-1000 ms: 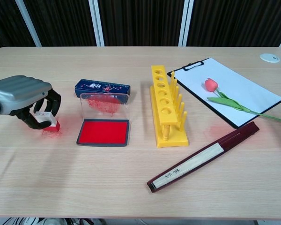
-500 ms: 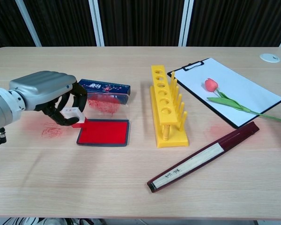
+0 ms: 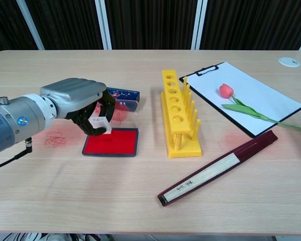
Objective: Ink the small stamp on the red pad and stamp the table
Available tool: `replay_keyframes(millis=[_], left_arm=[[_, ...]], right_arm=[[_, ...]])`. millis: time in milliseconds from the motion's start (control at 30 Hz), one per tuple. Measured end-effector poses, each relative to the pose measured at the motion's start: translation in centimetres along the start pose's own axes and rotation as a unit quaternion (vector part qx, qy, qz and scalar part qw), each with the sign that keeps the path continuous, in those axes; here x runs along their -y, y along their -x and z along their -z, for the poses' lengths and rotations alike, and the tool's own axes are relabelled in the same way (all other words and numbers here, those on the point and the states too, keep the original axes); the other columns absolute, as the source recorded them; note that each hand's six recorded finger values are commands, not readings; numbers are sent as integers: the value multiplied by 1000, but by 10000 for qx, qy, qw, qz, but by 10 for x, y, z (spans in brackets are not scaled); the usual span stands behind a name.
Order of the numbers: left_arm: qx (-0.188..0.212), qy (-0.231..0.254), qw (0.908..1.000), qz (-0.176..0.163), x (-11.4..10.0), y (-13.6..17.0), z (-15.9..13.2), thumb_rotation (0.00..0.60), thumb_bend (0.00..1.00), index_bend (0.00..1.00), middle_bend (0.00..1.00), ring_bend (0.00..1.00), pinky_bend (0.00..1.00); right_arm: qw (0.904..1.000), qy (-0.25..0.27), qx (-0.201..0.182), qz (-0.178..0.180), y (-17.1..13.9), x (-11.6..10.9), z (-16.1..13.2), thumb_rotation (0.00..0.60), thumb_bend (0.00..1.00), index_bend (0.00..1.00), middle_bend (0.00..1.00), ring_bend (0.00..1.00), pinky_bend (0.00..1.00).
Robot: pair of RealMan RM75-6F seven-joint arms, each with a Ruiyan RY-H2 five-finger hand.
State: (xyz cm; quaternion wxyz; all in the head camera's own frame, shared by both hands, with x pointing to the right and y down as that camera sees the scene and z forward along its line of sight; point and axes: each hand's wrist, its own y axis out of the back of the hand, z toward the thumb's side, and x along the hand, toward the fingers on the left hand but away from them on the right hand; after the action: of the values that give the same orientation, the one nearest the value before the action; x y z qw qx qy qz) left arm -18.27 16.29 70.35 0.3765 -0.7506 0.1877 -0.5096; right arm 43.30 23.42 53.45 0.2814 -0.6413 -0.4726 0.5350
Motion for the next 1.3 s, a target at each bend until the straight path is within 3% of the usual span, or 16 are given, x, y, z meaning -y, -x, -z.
replay_keyframes(millis=[833, 1300], left_arm=[[-255, -225, 9983, 483, 18, -13, -4, 600, 497, 773, 763, 626, 696], [-156, -104, 9995, 249, -6, -9, -8, 600, 496, 773, 763, 626, 696]], right_arm=[[10000, 21, 12, -2, 0, 0, 1, 600, 238, 0, 0, 0, 192], [10000, 8, 2, 9, 0, 0, 0, 600, 237, 0, 0, 0, 192]])
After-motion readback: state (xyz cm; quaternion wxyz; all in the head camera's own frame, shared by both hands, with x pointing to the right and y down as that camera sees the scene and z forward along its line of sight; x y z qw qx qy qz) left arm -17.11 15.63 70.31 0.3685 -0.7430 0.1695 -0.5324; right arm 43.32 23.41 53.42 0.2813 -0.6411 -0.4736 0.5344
